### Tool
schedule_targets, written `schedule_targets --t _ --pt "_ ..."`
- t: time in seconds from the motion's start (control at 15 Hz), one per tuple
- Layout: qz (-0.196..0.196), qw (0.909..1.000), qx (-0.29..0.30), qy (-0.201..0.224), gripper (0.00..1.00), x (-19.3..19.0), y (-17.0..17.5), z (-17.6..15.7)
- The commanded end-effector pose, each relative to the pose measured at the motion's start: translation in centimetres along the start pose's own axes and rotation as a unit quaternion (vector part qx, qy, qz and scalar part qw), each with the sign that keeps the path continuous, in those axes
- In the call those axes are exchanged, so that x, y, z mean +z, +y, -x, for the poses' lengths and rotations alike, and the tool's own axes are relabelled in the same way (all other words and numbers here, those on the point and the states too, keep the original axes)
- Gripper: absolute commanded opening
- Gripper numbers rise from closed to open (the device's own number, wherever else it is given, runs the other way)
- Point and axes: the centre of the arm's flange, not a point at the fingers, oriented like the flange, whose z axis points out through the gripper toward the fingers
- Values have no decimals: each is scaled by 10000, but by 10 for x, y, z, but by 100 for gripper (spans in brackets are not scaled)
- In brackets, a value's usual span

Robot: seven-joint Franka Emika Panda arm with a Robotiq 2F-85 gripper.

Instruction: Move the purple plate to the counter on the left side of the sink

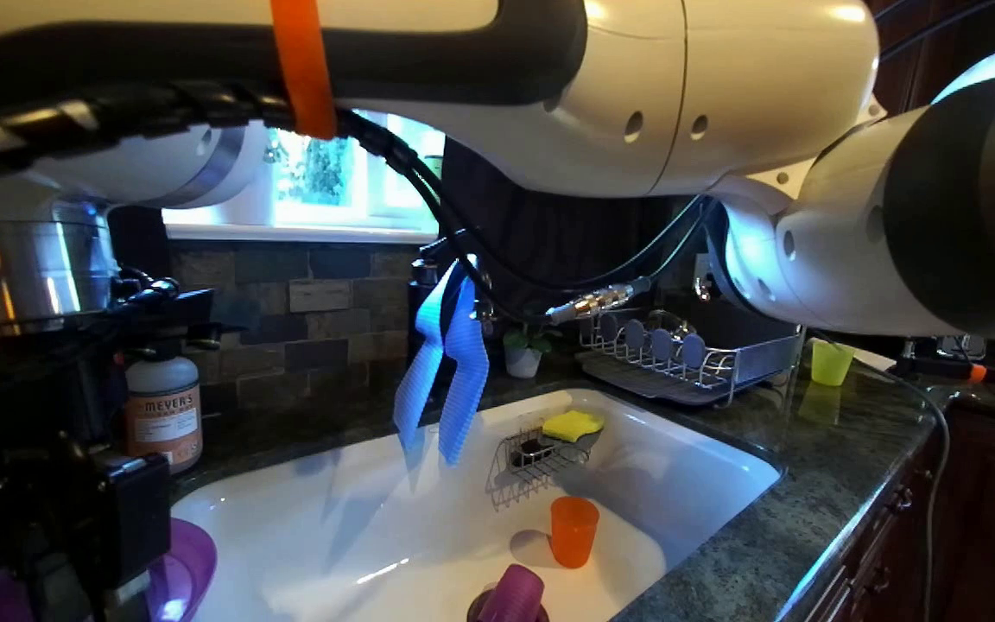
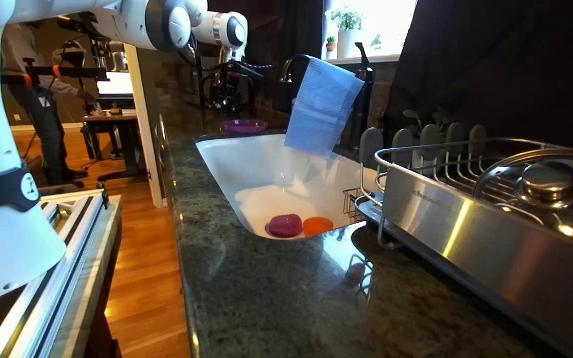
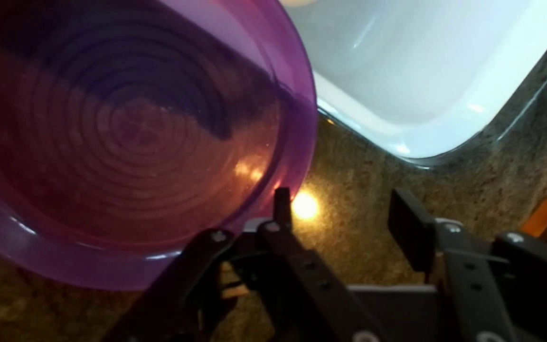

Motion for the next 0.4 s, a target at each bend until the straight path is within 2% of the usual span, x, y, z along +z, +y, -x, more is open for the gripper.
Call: schedule_targets --t 0.0,0.07,0.2,0.27,0.33 --pt "17 9992 9 -409 89 -32 -30 -5" --pt "123 9984 72 -542 96 -43 -41 -7" --pt "407 9956 283 -799 100 -66 -59 -12" --pt "291 9985 109 -443 100 -56 -22 -11" --pt "372 9982 109 -455 100 -67 -26 -14"
